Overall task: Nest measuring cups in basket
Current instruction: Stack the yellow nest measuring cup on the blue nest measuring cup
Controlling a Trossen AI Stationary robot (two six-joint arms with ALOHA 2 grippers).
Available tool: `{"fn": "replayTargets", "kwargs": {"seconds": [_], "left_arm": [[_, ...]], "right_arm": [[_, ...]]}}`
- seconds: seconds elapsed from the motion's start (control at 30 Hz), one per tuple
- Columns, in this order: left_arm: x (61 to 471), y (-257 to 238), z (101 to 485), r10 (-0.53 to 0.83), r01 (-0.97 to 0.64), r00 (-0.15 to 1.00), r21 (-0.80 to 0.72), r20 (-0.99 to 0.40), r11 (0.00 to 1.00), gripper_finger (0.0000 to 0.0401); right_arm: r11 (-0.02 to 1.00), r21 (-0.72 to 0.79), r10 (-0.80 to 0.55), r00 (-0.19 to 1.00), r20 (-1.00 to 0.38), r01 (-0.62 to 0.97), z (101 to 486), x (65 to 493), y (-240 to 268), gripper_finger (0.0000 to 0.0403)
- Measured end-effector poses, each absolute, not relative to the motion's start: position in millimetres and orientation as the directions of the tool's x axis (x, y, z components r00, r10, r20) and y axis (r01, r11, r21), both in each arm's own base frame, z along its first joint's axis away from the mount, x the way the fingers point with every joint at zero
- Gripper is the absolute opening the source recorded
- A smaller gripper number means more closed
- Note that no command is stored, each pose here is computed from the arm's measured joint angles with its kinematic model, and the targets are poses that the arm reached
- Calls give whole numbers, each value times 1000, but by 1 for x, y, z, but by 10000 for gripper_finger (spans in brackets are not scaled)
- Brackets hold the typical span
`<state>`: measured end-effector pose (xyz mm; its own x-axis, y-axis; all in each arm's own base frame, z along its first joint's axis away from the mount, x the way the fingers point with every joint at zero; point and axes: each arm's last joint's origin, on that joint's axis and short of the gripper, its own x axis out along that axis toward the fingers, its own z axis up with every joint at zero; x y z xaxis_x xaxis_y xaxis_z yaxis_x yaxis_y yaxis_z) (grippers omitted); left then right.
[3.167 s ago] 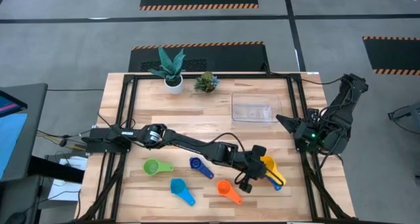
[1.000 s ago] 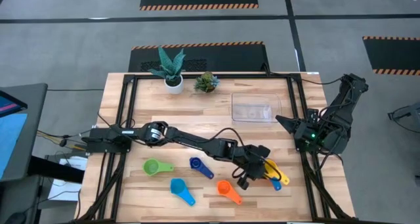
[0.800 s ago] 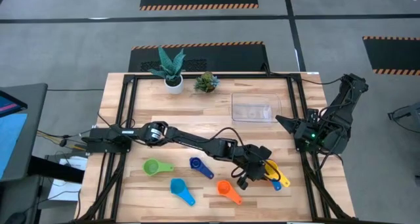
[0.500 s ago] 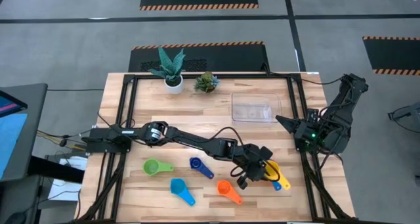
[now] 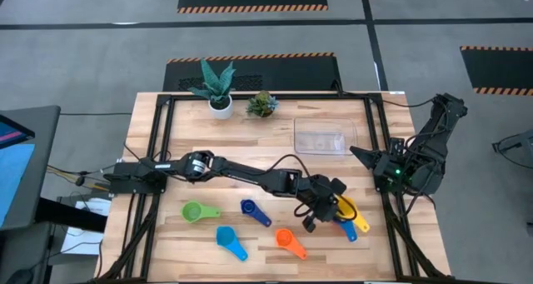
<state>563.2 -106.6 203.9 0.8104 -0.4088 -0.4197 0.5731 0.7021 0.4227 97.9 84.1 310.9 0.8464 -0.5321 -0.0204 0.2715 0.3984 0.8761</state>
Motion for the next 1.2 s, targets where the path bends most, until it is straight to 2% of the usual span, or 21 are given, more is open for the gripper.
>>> {"fn": "replayTargets", "kwargs": {"seconds": [0.2, 0.37, 0.53, 0.8, 0.9, 1.03, 1.2], "left_arm": [[567, -105, 197, -431, 577, 810, 411, -399, 706, 68], [570, -106, 177, -432, 581, 795, 329, -425, 745, 68], [573, -106, 189, -414, 551, 827, 400, -381, 732, 68], [573, -105, 190, -384, 528, 840, 412, -384, 742, 68], [572, -105, 193, -315, 490, 846, 396, -429, 776, 68], [563, -107, 214, -186, 418, 844, 398, -503, 817, 68], [531, -111, 241, -62, 424, 731, 382, -679, 821, 68]], "right_arm": [[398, 876, -532, 846, -20, 271, 311, 98, 84, 167], [398, 877, -532, 846, -20, 271, 311, 98, 84, 168], [395, 878, -531, 847, -20, 269, 311, 98, 84, 172], [415, 865, -527, 850, -23, 281, 310, 98, 84, 172], [477, 827, -478, 878, -39, 296, 310, 99, 85, 171], [531, 791, -439, 897, -51, 305, 309, 99, 87, 171], [577, 754, -428, 902, -48, 314, 313, 95, 82, 164]]}}
